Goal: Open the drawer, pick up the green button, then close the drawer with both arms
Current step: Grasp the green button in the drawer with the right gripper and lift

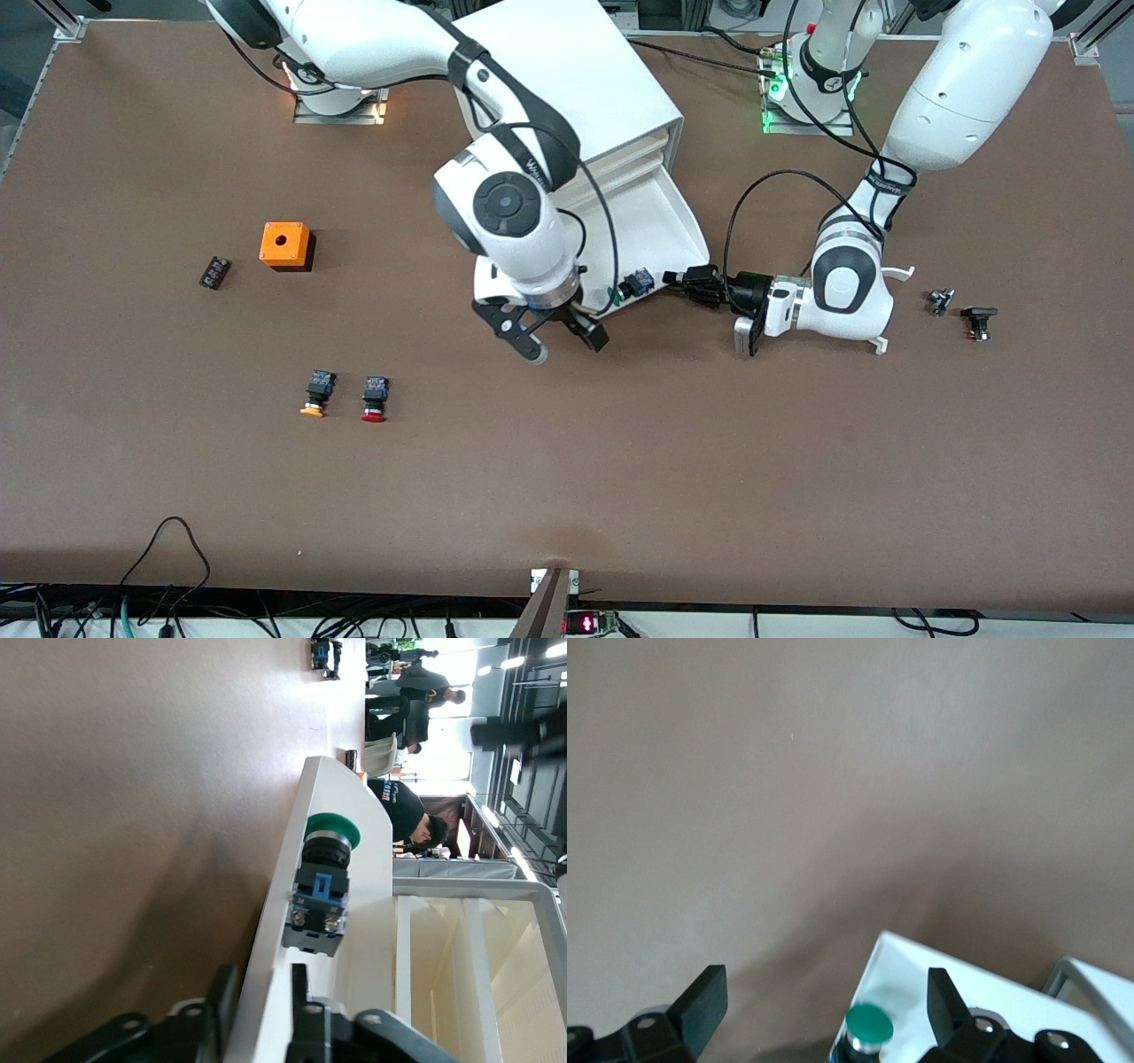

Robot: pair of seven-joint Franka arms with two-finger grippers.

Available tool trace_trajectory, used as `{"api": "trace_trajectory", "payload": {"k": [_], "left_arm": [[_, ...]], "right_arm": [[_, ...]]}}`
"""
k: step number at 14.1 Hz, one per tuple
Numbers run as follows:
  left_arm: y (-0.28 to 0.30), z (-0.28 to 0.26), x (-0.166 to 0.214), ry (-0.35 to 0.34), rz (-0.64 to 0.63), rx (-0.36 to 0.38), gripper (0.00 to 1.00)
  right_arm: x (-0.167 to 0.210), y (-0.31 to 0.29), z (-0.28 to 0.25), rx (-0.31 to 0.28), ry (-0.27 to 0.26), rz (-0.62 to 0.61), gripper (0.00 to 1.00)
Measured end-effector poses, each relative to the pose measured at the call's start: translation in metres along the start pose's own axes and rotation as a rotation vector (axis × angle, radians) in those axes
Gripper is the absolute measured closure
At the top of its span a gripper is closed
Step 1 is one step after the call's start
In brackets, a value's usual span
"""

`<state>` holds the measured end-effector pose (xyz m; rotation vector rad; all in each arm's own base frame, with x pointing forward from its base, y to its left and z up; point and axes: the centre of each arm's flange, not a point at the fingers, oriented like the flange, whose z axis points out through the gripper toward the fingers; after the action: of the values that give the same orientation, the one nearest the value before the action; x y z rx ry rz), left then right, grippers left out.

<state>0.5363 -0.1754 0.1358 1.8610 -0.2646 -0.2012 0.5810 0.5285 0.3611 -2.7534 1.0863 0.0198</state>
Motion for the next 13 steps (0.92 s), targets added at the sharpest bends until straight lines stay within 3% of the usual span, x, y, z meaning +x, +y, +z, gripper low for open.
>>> {"api": "trace_trajectory", "payload": {"k": [3,6,7,13], "left_arm": [[0.011,-0.02,0.01,-0.027,-0.022,0.021,0.37],[0.046,-0.061,0.024,-0.151,-0.076,0.088,0.05],[0.061,-0.077,0.03,-0.19,-0.091,0.128,0.0],[0.141,-0.152,0.063,-0.328,-0.13,0.408,0.0]], "right_arm": [[-0.054,-0.001,0.024,-0.021,-0.013,0.008,0.0],[-0.087,0.002,0.054,-0.031,-0.019,0.023,0.0],[-0.091,0.002,0.062,-0.031,-0.02,0.031,0.0],[-0.101,0.004,0.092,-0.021,-0.024,0.076,0.01]]}}
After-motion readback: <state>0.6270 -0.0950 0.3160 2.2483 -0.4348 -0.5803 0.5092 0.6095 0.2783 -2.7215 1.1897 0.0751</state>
